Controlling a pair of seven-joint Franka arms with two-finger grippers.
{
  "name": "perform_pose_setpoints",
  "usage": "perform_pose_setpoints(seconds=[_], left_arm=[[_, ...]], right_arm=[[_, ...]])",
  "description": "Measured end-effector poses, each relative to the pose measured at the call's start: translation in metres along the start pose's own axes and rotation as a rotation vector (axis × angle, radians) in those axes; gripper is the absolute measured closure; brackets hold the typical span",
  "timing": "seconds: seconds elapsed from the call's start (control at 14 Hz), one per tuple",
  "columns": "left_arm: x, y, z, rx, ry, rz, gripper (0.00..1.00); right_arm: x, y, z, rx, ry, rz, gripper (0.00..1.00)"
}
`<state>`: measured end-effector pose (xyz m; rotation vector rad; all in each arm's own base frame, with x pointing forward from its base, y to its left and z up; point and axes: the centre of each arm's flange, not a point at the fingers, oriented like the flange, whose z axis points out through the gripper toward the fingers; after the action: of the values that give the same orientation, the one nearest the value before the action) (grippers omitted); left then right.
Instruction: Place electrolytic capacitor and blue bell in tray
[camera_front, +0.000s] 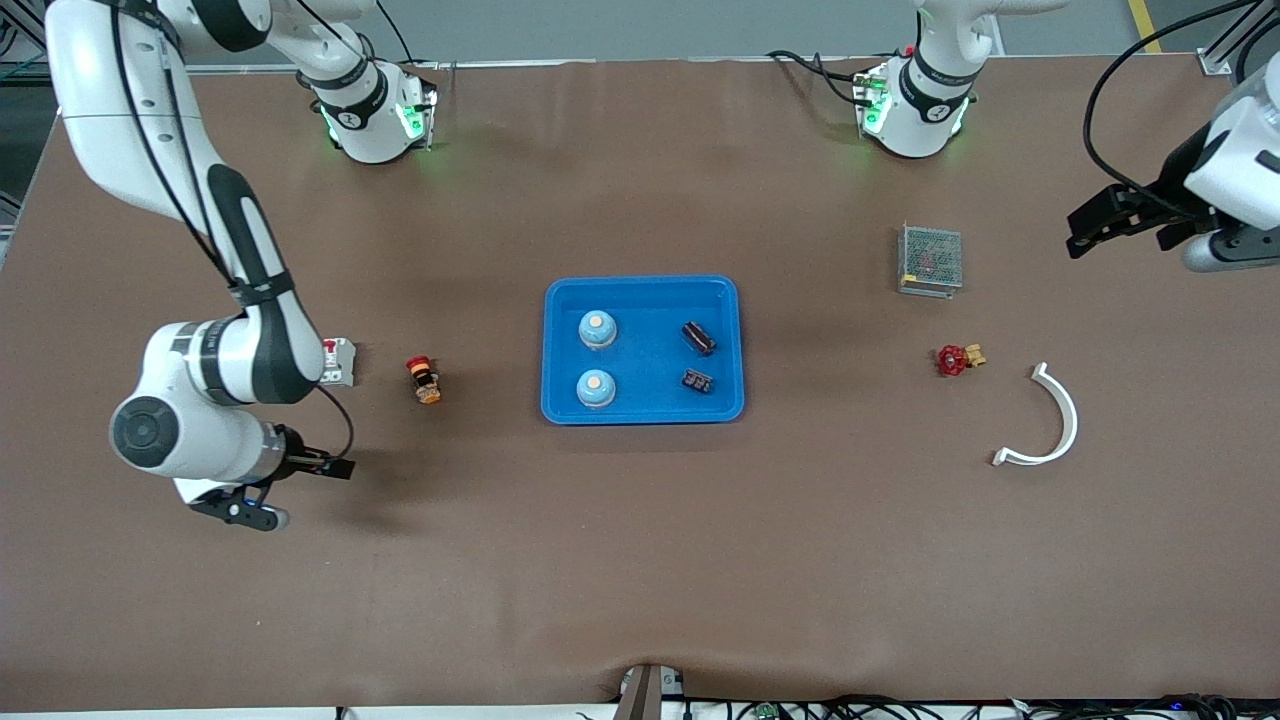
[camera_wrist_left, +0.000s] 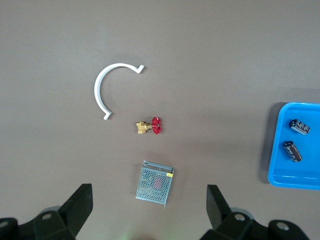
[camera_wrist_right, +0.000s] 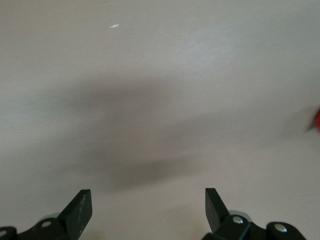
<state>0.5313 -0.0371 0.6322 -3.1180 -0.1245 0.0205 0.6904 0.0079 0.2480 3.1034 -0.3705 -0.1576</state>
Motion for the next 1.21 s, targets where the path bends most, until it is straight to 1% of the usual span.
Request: perform_pose_setpoints(seconds=[0.21,0.43,0.57,0.85,1.21], left_arm=[[0.0,-0.005,-0.009,-0.002,0.011,-0.002,0.0],[-0.001,-0.003,-0.009,-0.001,0.006,0.007,0.0],[-0.001,-0.001,-0.008,0.0,0.004,0.012,0.0],[-0.003,0.0,-0.006,0.002,-0.014,0.014,0.0],[-0.004,-0.001,-0.006,0.003,-0.018,0.013,0.0]], right_arm=[[0.01,0.038,-0.001,0.007,0.011,-0.076,0.0],[0.026,0.087,-0.017,0.014,0.053,-0.168,0.0],[0.036,0.114,-0.038,0.016,0.073,-0.177,0.0],[0.042,0.117,-0.073,0.009,0.065,-0.189,0.0],[0.044,0.12,-0.076,0.004,0.069,-0.188,0.0]])
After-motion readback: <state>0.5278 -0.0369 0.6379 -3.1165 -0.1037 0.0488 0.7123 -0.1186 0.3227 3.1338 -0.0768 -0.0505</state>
